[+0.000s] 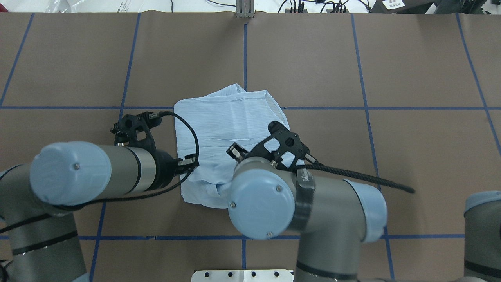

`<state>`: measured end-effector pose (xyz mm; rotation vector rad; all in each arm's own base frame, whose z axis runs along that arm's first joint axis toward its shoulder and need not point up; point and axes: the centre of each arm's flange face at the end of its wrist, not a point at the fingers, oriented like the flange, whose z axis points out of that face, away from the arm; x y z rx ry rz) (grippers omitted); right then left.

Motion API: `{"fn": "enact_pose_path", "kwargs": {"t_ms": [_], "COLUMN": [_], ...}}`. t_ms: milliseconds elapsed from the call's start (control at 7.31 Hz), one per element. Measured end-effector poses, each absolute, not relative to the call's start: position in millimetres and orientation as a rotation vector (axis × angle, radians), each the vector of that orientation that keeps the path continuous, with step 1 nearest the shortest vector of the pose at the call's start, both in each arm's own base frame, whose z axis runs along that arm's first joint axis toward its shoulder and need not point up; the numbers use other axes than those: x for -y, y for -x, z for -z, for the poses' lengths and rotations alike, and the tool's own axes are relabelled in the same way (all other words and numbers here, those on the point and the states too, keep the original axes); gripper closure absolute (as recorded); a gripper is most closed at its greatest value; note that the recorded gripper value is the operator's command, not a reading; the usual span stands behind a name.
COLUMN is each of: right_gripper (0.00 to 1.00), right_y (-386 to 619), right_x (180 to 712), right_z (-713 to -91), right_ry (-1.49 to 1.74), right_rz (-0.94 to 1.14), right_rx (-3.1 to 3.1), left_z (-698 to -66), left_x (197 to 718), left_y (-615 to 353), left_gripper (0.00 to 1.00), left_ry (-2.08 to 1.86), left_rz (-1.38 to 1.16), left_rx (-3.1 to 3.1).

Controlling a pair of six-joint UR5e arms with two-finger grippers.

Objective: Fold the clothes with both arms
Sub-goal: 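Lift the near edge with both grippers and fold it away from the robot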

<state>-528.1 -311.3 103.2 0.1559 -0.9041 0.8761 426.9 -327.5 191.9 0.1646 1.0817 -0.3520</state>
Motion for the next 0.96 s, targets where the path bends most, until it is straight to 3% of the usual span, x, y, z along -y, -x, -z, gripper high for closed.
{"fn": "enact_pose_path", "kwargs": {"t_ms": [411,958], "right_gripper": [1.00,1.00], "right_y": [602,629], "right_x": [424,484], "right_z": [-114,-137], "right_ry": [-0.260,-0.297], "right_rz": [-0.887,-0.820], "right_rx": [0.853,0.805], "left_z": [-223,-274], "left_x": [417,500], "left_y": [-449,-477], "left_gripper": [1.00,1.00], "left_ry": [-0.241,-0.304], "left_rz": [0.404,0.412], "left_rx": [-0.954,-0.891]}}
